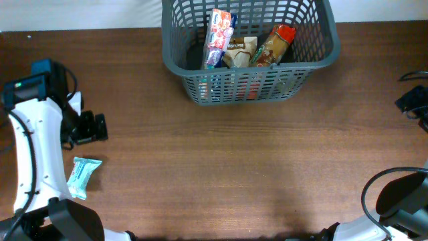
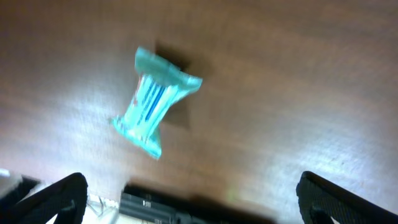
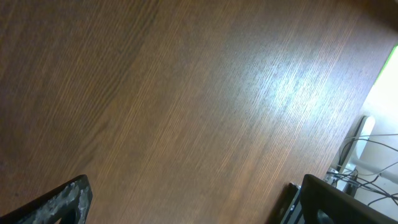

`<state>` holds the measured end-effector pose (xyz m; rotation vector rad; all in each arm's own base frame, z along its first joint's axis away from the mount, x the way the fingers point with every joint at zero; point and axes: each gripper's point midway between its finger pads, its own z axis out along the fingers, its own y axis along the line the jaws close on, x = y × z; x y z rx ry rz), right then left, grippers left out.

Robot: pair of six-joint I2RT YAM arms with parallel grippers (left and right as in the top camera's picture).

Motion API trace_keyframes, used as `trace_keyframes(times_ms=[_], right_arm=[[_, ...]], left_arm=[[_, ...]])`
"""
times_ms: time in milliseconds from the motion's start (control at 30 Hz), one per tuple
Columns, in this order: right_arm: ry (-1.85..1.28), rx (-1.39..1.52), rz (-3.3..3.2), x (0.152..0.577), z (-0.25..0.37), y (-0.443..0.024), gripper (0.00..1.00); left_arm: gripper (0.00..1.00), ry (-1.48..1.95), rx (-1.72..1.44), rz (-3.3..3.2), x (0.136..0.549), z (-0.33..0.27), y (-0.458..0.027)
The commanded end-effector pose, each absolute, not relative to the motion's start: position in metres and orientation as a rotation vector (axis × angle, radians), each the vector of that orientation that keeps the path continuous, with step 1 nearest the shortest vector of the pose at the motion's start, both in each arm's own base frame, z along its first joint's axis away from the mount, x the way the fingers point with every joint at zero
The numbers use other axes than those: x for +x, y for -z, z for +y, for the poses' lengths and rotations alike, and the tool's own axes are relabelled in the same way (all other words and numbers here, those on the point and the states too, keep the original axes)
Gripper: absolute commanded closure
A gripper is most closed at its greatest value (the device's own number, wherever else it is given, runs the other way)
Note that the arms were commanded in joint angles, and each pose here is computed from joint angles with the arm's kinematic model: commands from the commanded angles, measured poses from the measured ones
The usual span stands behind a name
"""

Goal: Pack container
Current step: 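Withdraw the left gripper toward the light-blue packet on the table, then lower the left gripper onto the light-blue packet and close it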

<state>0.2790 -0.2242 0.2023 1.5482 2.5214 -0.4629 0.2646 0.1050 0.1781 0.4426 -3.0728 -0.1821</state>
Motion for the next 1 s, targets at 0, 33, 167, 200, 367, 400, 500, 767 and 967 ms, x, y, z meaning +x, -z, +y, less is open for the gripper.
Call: trace_keyframes(times_ms=[0,33,167,200,367,400,500,767,967], right_arm=[[0.463,1.560,2.505,0.277,-0.224,-0.205,0.01],[0.463,1.560,2.505,0.277,-0.224,-0.205,0.01],[0.463,1.560,2.505,0.277,-0.224,-0.205,0.01],[0.463,1.560,2.505,0.277,-0.224,-0.205,0.01],[0.463,1.560,2.505,0.277,-0.224,-0.205,0.01],[0.463,1.560,2.505,0.277,-0.224,-0.205,0.01],[0.463,1.560,2.505,0.277,-0.224,-0.205,0.01],[0.463,1.560,2.505,0.277,-0.224,-0.205,0.01],[0.463,1.560,2.505,0.277,-0.224,-0.205,0.01]], left_arm=[[0.01,0.119,0.419,-3.037,0.251,0.102,-0.179],[0.01,0.113,0.407,-3.025,0.247,0.101,-0.179],[0.01,0.047,0.271,-3.062,0.247,0.093,-0.183],[0.01,0.002,0.206,-3.097,0.250,0.088,-0.186],[0.01,0.011,0.020,-3.217,0.251,0.085,-0.195],[0.01,0.043,0.010,-3.234,0.251,0.089,-0.195],[0.01,0.118,0.065,-3.264,0.246,0.107,-0.194],[0.01,0.092,0.258,-3.277,0.234,0.142,-0.188],[0.01,-0.067,0.367,-3.294,0.223,0.149,-0.178]])
